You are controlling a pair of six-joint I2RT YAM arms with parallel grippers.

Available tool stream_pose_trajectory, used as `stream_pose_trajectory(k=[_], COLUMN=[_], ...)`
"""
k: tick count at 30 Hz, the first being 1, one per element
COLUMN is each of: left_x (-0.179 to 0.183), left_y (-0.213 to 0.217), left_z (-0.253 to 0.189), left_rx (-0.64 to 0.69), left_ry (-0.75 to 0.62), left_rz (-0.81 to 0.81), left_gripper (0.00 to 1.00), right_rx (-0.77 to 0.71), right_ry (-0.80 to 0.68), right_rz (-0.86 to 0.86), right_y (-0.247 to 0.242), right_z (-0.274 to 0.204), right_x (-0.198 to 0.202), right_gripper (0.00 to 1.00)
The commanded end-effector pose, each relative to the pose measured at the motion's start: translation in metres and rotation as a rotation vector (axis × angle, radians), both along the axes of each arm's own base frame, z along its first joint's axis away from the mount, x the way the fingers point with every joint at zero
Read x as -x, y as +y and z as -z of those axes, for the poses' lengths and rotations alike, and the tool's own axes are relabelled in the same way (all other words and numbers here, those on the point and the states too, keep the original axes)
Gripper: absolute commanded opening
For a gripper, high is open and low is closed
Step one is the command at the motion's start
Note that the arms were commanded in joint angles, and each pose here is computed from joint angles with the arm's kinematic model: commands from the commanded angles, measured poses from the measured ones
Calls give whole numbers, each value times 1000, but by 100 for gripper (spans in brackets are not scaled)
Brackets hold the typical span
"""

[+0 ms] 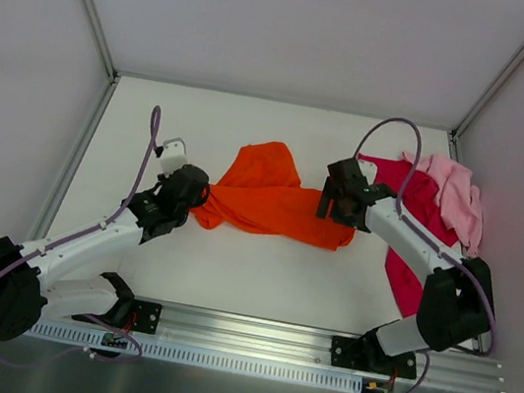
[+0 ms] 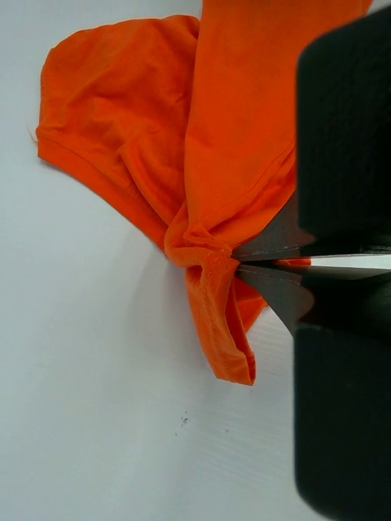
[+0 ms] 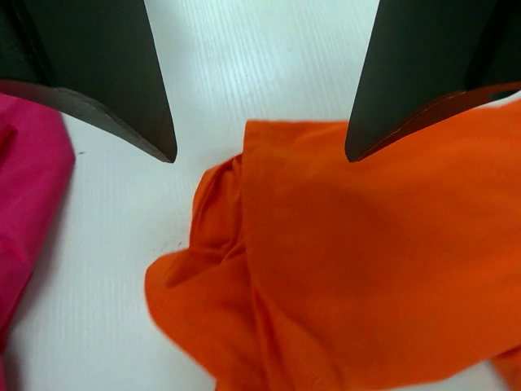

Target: Fold and stack the t-shirts

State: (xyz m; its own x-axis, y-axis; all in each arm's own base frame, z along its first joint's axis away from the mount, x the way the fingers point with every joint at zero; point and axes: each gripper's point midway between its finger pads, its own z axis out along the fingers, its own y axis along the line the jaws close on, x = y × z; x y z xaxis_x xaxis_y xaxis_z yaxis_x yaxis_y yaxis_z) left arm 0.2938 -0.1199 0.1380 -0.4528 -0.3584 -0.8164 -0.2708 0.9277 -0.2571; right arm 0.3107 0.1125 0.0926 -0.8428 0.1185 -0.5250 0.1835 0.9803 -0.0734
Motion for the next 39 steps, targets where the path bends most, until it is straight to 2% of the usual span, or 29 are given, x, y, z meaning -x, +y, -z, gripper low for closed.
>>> stream_pose_trajectory(k=[1, 6, 10, 22, 25, 26, 36, 37, 39], left_x=[-3, -1, 2, 12, 13, 13, 14, 14, 15], left_y=[3, 2, 4, 16, 19, 19, 20, 20, 21], left_z=[-1, 11, 19, 8, 7, 8, 10, 10, 10], left_rx=[-8, -6, -7, -5, -7, -7, -14, -13, -16], left_ry=[-27, -13, -1, -31, -35, -34, -30, -31, -29], left_rz=[-3, 0, 1, -24, -30, -32, -34, -34, -35], left_gripper=[0, 0, 0, 0, 0, 0, 0, 0, 0], right_rx=[-53, -115, -40, -21, -19, -21, -12, -14, -19], right_ry=[-161, -168, -117, -91, -94, -96, -67, -65, -69], right_rz=[30, 27, 30, 17, 14, 9, 6, 5, 6], right_y=[11, 21, 19, 18, 19, 20, 23, 24, 25], right_z=[-28, -4, 23, 52, 52, 52, 67, 69, 70], right_x=[3, 27, 36, 41, 39, 38, 37, 37, 36], right_gripper=[89, 82, 81, 80, 74, 69, 58, 54, 42])
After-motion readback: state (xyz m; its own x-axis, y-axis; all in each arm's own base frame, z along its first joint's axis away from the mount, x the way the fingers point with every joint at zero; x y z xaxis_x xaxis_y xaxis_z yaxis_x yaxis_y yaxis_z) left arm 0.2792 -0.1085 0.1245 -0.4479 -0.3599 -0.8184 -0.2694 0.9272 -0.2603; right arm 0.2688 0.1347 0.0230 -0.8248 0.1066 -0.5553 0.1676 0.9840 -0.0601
